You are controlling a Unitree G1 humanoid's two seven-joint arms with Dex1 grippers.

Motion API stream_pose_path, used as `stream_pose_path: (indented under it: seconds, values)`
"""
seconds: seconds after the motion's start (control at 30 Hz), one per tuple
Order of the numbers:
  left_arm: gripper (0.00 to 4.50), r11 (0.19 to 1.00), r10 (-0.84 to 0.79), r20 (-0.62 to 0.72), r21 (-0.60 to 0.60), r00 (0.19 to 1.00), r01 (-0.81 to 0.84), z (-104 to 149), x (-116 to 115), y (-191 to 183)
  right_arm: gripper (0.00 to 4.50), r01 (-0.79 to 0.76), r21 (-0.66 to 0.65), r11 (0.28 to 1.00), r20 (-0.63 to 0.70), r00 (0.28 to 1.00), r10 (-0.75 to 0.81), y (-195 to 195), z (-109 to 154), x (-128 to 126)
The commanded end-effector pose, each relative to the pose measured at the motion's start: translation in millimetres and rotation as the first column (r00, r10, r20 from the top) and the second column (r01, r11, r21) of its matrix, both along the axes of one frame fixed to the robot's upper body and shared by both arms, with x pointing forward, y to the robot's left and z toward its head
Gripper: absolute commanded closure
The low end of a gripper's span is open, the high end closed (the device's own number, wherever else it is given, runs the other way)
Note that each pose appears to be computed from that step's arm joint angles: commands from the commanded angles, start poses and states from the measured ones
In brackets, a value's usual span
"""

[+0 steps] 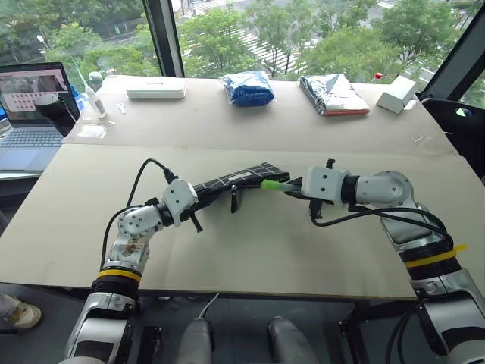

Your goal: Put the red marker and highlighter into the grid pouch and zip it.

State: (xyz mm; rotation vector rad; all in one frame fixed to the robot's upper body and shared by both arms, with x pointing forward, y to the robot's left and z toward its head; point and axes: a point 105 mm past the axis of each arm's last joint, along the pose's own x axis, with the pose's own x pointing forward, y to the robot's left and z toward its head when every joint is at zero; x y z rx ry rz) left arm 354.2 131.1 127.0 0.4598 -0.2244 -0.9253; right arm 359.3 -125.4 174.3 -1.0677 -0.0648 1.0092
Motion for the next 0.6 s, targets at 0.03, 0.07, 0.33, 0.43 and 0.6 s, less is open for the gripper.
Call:
stream_pose_path:
  seconds: [0.03,0.07,0.33,0.43,0.6]
  values:
    - [4.5,1.0,-0.016,0.046,-0.018,0.999,0.016,12.7,0.9,-3.3,4.09,0.01,-0.023,1.0,0.087,0.996,-0.008,1.5,14.1,8.8]
    - [4.5,1.0,-0.017,0.046,-0.017,0.999,0.018,12.7,1.0,-3.7,4.09,0.011,-0.035,0.999,0.096,0.995,-0.007,2.8,13.7,10.7]
    - [4.5,1.0,-0.024,0.048,-0.018,0.999,0.025,13.8,2.6,-6.3,4.09,-0.025,-0.139,0.99,0.176,0.983,0.05,23.1,5.7,20.7]
    - [4.5,0.999,-0.025,0.049,-0.021,0.999,0.026,14.2,3.1,-6.5,4.09,-0.028,-0.15,0.988,0.224,0.973,0.062,33.1,9.2,25.9]
    - [4.5,0.999,-0.029,0.047,-0.02,0.998,0.03,13.8,3.2,-7.5,4.09,-0.049,-0.152,0.987,0.328,0.94,0.097,61.2,15.9,31.9]
